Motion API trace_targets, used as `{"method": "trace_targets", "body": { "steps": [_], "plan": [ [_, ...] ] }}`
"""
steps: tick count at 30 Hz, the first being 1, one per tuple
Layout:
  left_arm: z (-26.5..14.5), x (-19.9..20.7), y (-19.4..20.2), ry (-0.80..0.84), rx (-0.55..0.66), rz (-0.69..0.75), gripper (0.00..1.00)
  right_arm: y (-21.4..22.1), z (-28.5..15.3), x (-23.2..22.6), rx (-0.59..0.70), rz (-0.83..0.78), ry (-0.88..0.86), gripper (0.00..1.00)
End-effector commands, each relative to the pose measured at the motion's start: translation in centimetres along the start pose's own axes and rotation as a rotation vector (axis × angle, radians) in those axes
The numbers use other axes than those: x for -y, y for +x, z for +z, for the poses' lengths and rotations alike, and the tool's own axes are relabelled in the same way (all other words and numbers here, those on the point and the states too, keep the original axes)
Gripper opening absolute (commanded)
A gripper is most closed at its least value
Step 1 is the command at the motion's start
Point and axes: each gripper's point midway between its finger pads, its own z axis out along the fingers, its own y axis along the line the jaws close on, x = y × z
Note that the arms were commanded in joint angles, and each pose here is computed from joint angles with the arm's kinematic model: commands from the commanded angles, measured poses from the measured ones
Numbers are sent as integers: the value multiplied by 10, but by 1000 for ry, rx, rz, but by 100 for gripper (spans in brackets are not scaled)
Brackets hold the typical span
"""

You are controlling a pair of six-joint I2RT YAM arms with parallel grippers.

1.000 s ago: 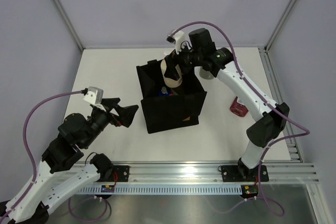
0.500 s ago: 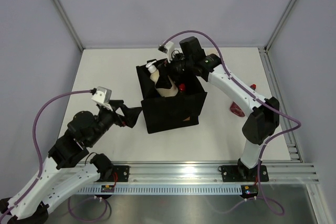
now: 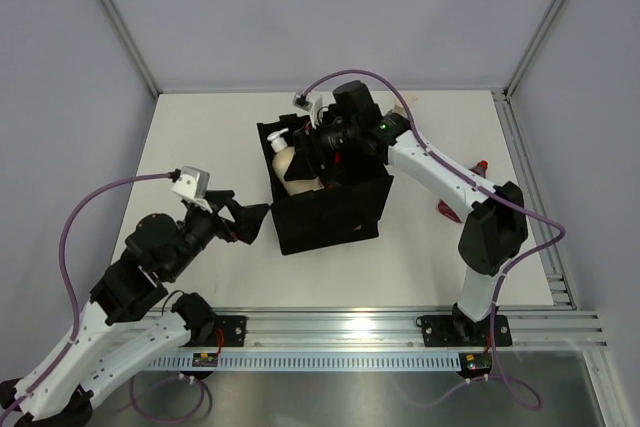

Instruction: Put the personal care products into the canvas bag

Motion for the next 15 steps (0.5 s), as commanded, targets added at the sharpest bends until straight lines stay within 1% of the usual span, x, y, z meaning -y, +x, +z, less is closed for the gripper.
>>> {"method": "trace_targets", "body": {
  "steps": [1,4,6,7,8,11,13,14,15],
  "plan": [
    [-1,0,-12,-2,60,-13,99,23,13,1,-59,-58,-21,8],
    [0,0,-10,0,56,-19,99,47,17,19,-129,-72,23,10],
    [1,0,-8,1,52,-18,99,53,17,26,-141,-93,48,13],
    [1,0,-7,0,50,-17,99,58,17,28,-150,-95,53,15],
    [1,-1,-8,-3,52,-18,99,59,16,30,-154,-116,64,27],
    [2,-1,-7,-4,52,-18,99,69,13,40,-182,-134,107,39],
    [3,0,-5,1,49,-20,99,76,12,45,-207,-136,127,51],
    [4,0,-6,1,52,-21,99,77,11,45,-212,-137,128,52],
    [4,1,-6,4,51,-24,99,78,11,46,-219,-140,130,58]
  ]
}}
